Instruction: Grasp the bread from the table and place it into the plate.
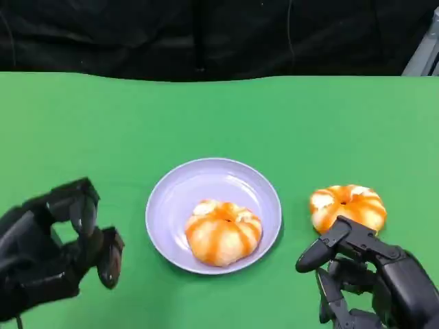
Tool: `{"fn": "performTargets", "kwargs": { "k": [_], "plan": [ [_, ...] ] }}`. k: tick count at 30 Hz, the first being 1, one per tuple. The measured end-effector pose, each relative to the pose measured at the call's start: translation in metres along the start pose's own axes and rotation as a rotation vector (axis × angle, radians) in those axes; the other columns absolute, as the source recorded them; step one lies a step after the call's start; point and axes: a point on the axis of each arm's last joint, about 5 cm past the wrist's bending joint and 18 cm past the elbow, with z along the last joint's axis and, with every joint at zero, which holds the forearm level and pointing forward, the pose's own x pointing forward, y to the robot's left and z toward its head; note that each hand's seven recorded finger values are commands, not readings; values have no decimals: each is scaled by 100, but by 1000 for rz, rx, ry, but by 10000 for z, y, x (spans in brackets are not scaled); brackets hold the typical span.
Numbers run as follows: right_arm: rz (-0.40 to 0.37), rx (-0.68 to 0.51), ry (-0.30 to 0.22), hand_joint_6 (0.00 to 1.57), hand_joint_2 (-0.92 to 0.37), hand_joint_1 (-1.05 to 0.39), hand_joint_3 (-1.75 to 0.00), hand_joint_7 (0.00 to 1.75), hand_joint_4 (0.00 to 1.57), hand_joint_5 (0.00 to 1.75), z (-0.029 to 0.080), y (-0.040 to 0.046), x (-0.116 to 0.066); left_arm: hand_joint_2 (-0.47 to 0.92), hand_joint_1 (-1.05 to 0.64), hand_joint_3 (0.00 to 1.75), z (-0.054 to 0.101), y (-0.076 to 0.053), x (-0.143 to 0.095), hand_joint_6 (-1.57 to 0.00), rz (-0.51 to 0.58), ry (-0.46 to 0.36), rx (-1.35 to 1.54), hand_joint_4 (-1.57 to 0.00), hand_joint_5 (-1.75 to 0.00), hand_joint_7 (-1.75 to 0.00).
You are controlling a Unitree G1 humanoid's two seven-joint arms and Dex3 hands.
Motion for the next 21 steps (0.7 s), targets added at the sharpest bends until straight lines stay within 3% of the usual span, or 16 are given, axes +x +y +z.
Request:
{"fn": "performTargets", "kwargs": {
  "k": [21],
  "plan": [
    [4, 2, 3, 70, -70, -7, -97, 147, 76, 175, -2, 22, -30, 47, -5, 148, -75, 57, 12, -81, 7, -7, -14, -89, -175, -170]
  ]
}}
